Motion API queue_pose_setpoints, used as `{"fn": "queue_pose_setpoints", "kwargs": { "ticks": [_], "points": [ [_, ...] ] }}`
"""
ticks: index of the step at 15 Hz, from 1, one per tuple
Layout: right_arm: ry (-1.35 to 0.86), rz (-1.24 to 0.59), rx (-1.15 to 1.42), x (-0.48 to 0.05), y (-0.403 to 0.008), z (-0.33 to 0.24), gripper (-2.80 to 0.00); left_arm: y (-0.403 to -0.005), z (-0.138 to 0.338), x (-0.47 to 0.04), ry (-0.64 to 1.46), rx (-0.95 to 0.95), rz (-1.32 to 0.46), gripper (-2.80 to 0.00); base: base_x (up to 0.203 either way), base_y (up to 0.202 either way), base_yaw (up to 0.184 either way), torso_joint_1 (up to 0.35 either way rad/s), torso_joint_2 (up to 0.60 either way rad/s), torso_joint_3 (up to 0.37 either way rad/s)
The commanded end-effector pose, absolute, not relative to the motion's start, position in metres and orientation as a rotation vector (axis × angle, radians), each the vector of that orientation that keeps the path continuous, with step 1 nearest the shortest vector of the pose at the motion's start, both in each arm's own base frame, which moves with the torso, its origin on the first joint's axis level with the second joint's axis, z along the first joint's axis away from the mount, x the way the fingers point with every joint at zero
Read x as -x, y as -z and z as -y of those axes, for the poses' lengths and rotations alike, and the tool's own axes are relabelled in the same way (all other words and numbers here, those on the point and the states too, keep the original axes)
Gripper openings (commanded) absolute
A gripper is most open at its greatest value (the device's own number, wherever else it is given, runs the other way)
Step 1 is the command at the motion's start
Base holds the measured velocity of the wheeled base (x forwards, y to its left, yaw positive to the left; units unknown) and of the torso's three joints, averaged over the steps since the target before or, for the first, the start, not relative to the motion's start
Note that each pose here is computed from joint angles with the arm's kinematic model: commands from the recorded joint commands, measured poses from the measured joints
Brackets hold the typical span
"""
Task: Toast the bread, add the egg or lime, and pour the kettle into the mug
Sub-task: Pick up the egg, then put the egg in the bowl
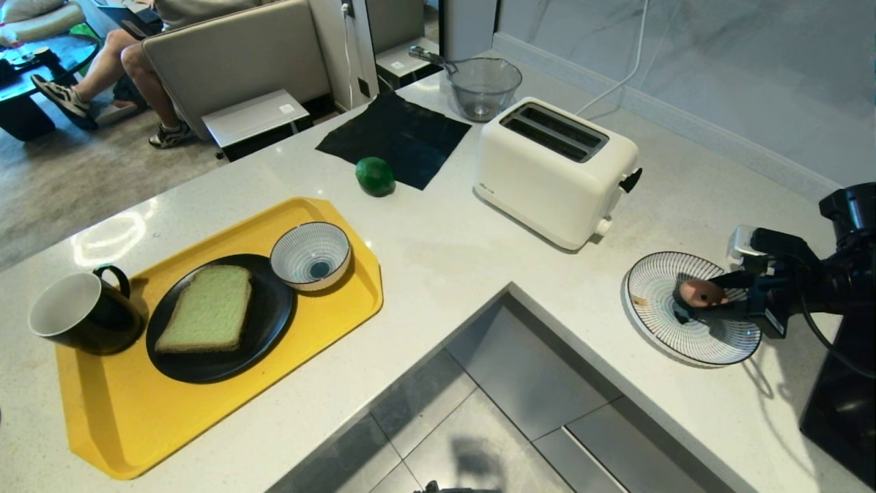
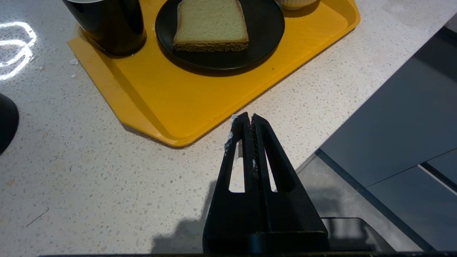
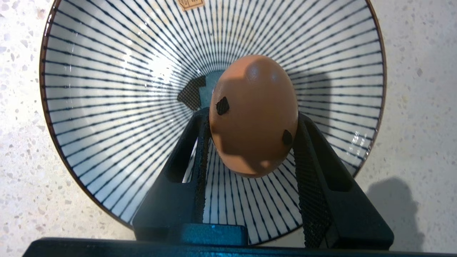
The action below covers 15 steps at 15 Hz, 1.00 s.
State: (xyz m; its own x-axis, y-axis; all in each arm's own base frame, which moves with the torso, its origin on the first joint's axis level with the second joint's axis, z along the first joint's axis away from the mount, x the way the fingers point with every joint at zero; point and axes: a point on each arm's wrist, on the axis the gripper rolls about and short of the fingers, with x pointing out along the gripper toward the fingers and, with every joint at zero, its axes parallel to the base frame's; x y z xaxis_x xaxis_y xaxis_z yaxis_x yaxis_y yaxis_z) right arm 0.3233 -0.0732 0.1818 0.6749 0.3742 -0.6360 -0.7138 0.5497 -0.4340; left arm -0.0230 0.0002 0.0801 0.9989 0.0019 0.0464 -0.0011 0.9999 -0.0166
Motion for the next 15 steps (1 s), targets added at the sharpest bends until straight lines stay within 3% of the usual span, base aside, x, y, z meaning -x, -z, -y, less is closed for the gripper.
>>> {"fn": "queue_pose_setpoints", "kwargs": {
  "ticks": [1, 15],
  "points": [
    [-0.663, -0.502, 0.738, -0.318, -0.187, 0.077, -2.80, -0.075, 0.000, 0.022, -0.001, 0.017, 0.031, -2.80, 0.000, 0.000, 0.000, 0.000, 0.00, 0.000],
    [-0.560, -0.431, 0.515, -0.247, -0.240, 0.079, -2.80, -0.075, 0.000, 0.022, -0.002, 0.017, 0.031, -2.80, 0.000, 0.000, 0.000, 0.000, 0.00, 0.000]
  ]
}}
